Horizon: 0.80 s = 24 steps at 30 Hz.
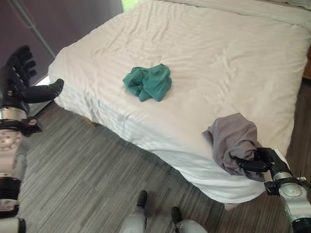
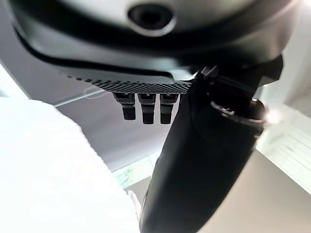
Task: Pick up bed clothes into laundry basket.
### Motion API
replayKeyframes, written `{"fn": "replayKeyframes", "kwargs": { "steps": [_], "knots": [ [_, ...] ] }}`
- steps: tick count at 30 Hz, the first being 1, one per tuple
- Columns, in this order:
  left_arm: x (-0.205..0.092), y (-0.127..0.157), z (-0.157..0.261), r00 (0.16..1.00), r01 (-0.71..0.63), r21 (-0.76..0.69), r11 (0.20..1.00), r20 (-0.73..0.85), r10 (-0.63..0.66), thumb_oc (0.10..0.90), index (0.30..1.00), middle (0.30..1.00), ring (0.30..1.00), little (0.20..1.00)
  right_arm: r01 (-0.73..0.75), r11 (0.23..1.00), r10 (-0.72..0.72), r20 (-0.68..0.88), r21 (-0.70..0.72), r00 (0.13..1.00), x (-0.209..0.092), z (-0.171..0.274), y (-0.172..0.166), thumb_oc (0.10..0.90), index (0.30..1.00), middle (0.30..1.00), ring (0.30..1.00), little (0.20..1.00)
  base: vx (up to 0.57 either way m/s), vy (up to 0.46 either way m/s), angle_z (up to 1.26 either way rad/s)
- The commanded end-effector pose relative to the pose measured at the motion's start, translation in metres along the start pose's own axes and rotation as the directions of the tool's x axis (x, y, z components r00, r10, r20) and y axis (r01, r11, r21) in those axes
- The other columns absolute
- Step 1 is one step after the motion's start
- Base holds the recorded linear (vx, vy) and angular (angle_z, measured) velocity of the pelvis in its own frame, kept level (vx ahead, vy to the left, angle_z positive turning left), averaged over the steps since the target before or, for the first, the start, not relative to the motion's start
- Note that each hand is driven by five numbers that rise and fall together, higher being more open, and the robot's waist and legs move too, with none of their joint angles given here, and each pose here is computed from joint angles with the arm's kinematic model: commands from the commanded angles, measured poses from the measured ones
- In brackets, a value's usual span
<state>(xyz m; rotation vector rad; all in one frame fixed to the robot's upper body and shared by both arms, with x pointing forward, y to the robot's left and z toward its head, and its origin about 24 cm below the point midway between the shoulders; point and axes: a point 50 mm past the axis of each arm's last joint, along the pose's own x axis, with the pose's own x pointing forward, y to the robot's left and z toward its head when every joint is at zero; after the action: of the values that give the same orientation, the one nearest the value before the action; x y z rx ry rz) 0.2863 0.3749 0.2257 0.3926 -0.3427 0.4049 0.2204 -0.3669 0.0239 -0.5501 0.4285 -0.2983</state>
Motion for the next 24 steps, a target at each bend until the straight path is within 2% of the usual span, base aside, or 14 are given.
{"fn": "replayKeyframes", "kwargs": {
  "steps": [1,5,7,9,10,11,14,15,18,24],
  "knots": [
    [0.027,0.034,0.075,0.962,-0.118,0.068,0.991,0.254,0.097,0.8,0.9,0.9,0.9,0.9,-0.021,0.998,0.019,-0.03,-0.054,0.999,-0.003,-0.007,0.0,0.4,0.3,0.3,0.3,0.3,0.13,0.234,-1.0],
    [0.032,0.034,0.091,0.968,-0.058,0.219,0.974,0.252,0.001,0.8,0.9,0.9,0.9,0.9,-0.094,0.992,0.1,0.081,-0.079,0.992,0.016,0.034,0.025,0.4,0.3,0.3,0.3,0.3,-0.02,0.143,-0.9],
    [0.034,0.033,0.103,0.964,-0.034,0.318,0.947,0.262,-0.053,0.8,0.9,0.9,0.9,0.9,-0.131,0.987,0.14,0.094,-0.096,0.986,0.02,0.04,0.036,0.4,0.3,0.3,0.3,0.3,0.02,0.086,-1.24],
    [0.036,0.026,0.111,0.955,-0.017,0.345,0.938,0.283,-0.087,0.8,0.9,0.9,0.9,0.9,-0.144,0.983,0.154,0.092,-0.113,0.984,0.02,0.04,0.038,0.4,0.3,0.3,0.3,0.3,0.01,0.091,0.05],
    [0.041,0.01,0.122,0.942,0.032,0.466,0.884,0.281,-0.182,0.8,0.9,0.9,0.9,0.9,-0.15,0.98,0.164,0.101,-0.129,0.981,0.022,0.045,0.039,0.4,0.3,0.3,0.3,0.3,-0.02,0.075,0.53],
    [0.044,0.001,0.13,0.93,0.04,0.515,0.856,0.293,-0.22,0.8,0.9,0.9,0.9,0.9,-0.15,0.979,0.164,0.097,-0.135,0.982,0.021,0.043,0.039,0.4,0.3,0.3,0.3,0.3,-0.01,0.079,0.18],
    [0.056,-0.02,0.139,0.924,0.033,0.681,0.731,0.258,-0.282,0.8,0.9,0.9,0.9,0.9,-0.146,0.973,0.168,0.117,-0.176,0.979,0.021,0.049,0.035,0.4,0.3,0.3,0.3,0.3,0.02,0.005,-0.05],
    [0.063,-0.035,0.15,0.912,0.018,0.728,0.685,0.268,-0.31,0.8,0.9,0.9,0.9,0.9,-0.144,0.975,0.165,0.114,-0.171,0.98,0.02,0.047,0.036,0.4,0.3,0.3,0.3,0.3,0.02,-0.009,0.11],
    [0.075,-0.048,0.164,0.914,-0.065,0.742,0.668,0.313,-0.259,0.8,0.9,0.9,0.9,0.9,-0.124,0.979,0.146,0.131,-0.16,0.981,0.018,0.049,0.034,0.4,0.3,0.3,0.3,0.3,0.01,-0.003,0.03],
    [0.092,-0.062,0.187,0.912,-0.169,0.669,0.724,0.384,-0.142,0.8,0.9,0.9,0.9,0.9,-0.111,0.985,0.127,0.118,-0.133,0.985,0.014,0.042,0.036,0.4,0.3,0.3,0.3,0.3,0.01,0.003,-0.04]
  ]
}}
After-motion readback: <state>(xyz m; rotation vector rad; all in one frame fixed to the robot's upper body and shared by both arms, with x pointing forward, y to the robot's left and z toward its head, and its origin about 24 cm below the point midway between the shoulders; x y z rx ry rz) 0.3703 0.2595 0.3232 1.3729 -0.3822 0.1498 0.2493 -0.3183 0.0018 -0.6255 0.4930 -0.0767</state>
